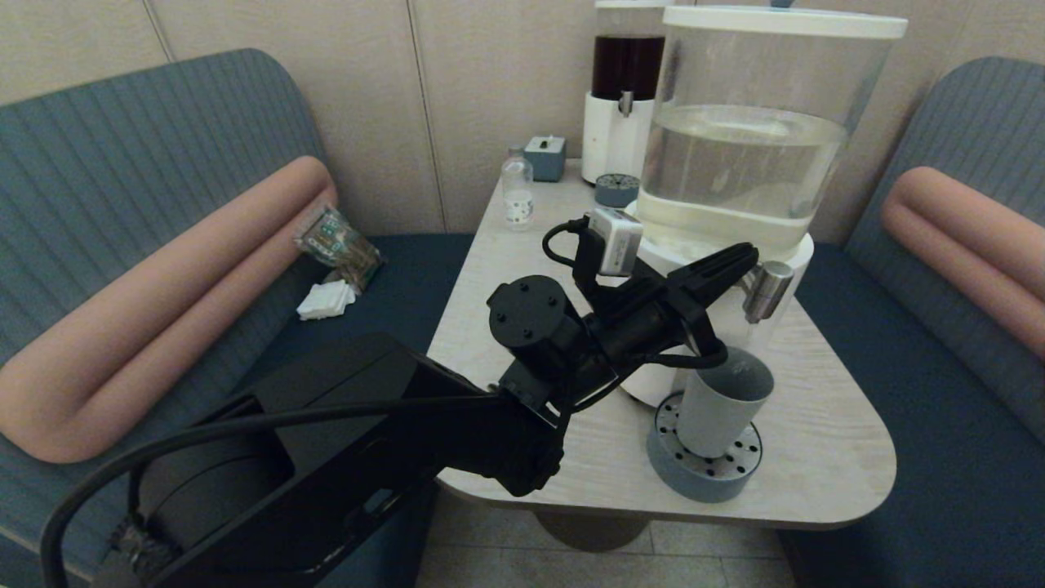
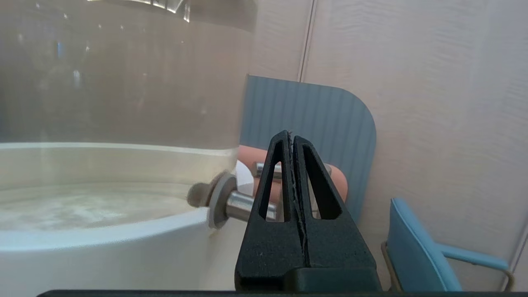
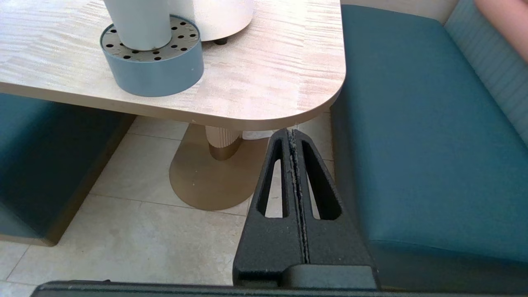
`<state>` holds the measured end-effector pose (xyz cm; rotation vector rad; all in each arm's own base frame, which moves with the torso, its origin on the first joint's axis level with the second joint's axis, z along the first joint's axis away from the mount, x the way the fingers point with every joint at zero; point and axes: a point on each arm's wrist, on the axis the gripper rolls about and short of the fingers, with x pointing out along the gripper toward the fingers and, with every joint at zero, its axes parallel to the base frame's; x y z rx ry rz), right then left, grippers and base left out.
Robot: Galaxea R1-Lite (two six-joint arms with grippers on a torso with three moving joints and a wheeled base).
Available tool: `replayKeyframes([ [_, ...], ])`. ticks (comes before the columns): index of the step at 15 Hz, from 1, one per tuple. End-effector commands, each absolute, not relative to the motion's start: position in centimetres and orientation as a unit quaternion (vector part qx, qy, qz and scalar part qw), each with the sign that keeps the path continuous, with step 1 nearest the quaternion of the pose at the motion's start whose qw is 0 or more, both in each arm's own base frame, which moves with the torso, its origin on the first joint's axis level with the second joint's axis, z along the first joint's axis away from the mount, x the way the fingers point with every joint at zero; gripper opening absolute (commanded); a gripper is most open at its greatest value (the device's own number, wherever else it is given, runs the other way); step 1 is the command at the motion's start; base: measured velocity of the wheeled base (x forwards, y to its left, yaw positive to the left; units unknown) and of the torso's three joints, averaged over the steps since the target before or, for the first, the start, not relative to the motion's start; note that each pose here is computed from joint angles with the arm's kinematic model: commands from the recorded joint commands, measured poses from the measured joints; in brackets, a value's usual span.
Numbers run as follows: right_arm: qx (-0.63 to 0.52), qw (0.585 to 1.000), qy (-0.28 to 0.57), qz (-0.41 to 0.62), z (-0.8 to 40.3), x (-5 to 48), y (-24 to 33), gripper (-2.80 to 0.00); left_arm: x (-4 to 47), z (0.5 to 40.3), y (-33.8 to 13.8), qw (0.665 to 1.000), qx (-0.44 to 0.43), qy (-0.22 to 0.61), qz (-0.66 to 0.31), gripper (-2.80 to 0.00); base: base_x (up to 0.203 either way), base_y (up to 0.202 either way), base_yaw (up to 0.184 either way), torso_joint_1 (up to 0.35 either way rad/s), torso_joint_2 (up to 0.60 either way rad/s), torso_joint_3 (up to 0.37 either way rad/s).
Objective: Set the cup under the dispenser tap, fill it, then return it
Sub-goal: Turn off the faucet
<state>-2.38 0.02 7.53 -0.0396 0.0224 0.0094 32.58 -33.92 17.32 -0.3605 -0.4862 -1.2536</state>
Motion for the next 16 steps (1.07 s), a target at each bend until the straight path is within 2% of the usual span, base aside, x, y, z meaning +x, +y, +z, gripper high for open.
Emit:
replayKeyframes([
  [1, -0.02, 1.0, 0.012, 0.005, 7.5, -2.4, 0.0, -2.8, 32.3, 17.2, -34.2, 0.764, -0.167, -0.225, -0.581, -2.8, 0.0, 0.0, 0.0, 0.0, 0.0, 0.0],
  [16, -0.02, 1.0, 0.012, 0.005, 7.5, -2.4, 0.0, -2.8, 33.9, 14.6, -36.1, 0.757, -0.183, -0.22, -0.587, -2.8, 0.0, 0.0, 0.0, 0.0, 0.0, 0.0],
])
